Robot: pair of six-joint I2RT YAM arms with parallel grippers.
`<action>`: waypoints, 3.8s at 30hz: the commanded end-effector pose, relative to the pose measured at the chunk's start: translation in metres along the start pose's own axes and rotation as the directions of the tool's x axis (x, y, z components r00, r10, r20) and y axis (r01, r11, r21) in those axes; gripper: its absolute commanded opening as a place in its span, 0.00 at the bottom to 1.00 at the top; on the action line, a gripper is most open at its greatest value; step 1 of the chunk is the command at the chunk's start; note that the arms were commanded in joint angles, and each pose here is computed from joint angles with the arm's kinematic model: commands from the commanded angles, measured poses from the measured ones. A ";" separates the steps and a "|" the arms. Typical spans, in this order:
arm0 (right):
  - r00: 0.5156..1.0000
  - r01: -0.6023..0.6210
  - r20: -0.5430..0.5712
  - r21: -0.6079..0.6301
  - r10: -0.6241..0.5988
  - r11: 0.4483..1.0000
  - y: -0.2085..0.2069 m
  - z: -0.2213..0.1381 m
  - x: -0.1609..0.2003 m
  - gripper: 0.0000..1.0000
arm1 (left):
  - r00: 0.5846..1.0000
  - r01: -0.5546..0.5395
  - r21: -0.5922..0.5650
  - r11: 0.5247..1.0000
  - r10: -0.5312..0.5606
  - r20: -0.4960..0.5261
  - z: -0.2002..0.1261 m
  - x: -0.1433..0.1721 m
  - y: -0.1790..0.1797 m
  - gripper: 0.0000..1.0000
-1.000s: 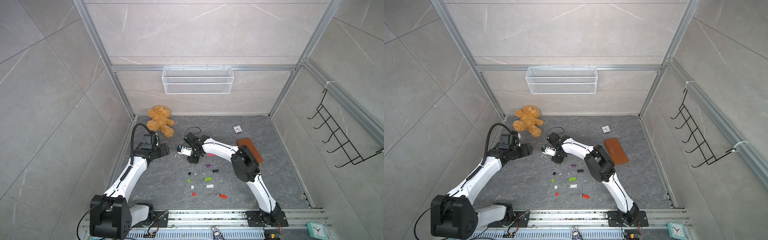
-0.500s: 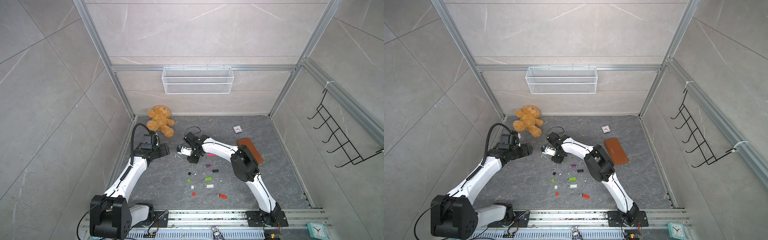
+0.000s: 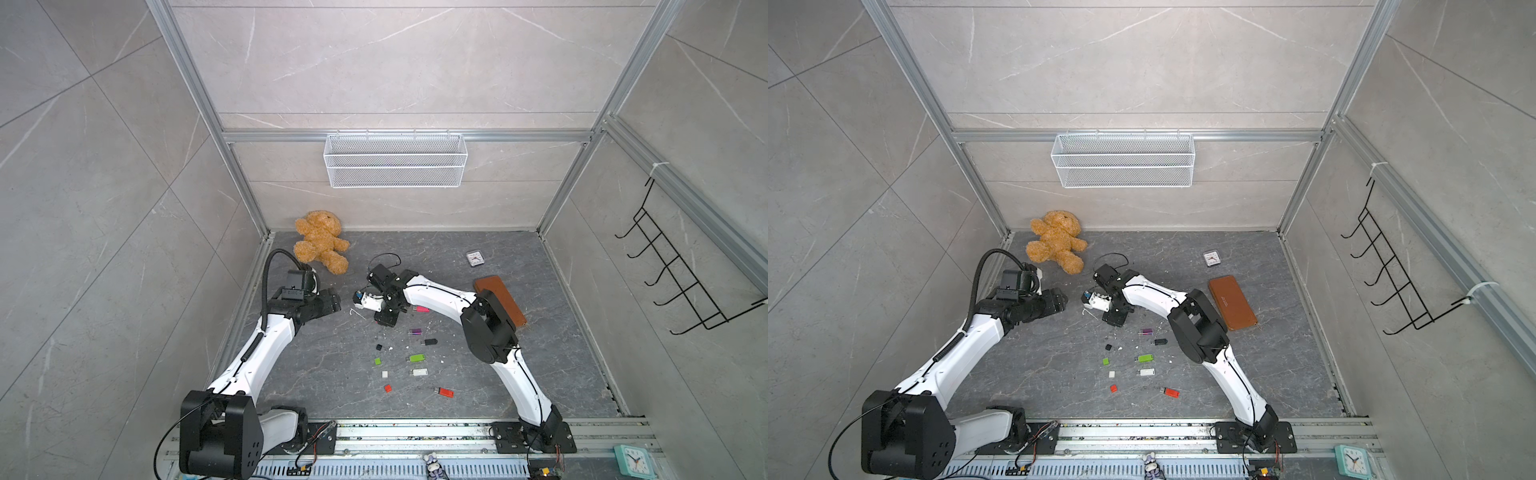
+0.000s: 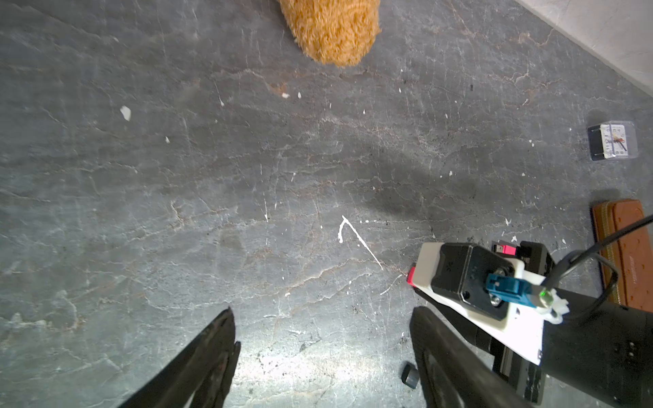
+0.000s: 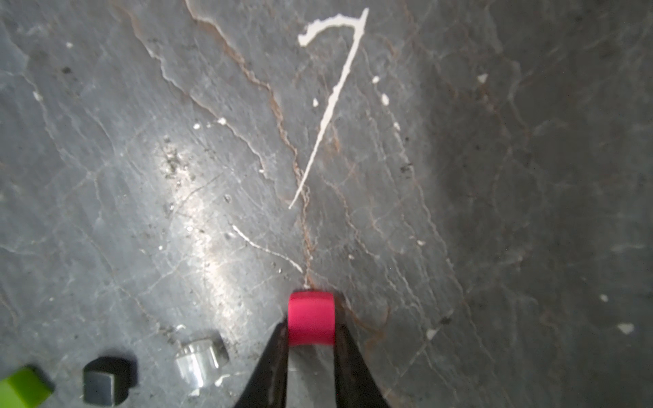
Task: Close the usb drive cover
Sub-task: Pick up the cover from the center of the board.
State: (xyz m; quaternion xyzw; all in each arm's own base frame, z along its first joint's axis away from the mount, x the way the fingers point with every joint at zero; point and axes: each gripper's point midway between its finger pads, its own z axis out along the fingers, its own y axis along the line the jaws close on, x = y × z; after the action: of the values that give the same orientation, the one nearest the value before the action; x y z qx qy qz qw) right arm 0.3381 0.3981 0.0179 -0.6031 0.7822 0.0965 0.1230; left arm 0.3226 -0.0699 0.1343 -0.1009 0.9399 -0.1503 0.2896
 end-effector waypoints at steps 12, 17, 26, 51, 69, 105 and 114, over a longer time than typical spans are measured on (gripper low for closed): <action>0.994 -0.033 -0.102 -0.077 0.025 0.997 0.019 0.035 0.026 0.33 | 0.988 0.113 0.235 0.965 -0.085 -0.128 0.010 0.035 -0.030 0.74; 0.994 -0.034 -0.104 -0.074 0.026 0.997 0.018 0.037 0.027 0.33 | 0.987 0.118 0.255 0.960 -0.085 -0.137 0.012 0.035 -0.034 0.72; 0.994 -0.035 -0.105 -0.088 0.026 0.996 0.021 0.038 0.028 0.26 | 0.986 0.121 0.249 0.961 -0.086 -0.144 0.014 0.037 -0.032 0.72; 0.961 0.029 0.276 -0.102 0.000 0.994 0.029 -0.022 -0.011 0.20 | 0.914 0.351 0.473 0.808 -0.186 -0.360 0.041 0.053 -0.065 0.52; 0.899 0.086 0.438 -0.124 -0.023 0.989 0.032 -0.049 -0.033 0.21 | 0.853 0.436 0.533 0.725 -0.144 -0.501 0.065 0.058 -0.080 0.42; 0.865 0.042 0.500 -0.161 0.045 0.986 0.028 -0.059 -0.045 0.21 | 0.841 0.441 0.553 0.707 -0.111 -0.529 0.066 0.072 -0.090 0.13; 0.878 0.035 0.477 -0.143 0.038 0.989 0.023 -0.059 -0.042 0.32 | 0.851 0.432 0.565 0.703 -0.111 -0.514 0.063 0.067 -0.093 0.05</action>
State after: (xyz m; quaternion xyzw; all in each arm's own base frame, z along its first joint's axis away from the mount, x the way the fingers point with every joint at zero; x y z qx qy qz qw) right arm 0.3200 0.4239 0.0675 -0.5653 0.7240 0.3030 0.2538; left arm 0.3139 -0.1844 0.0703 -0.1103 0.8462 -0.5186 0.0532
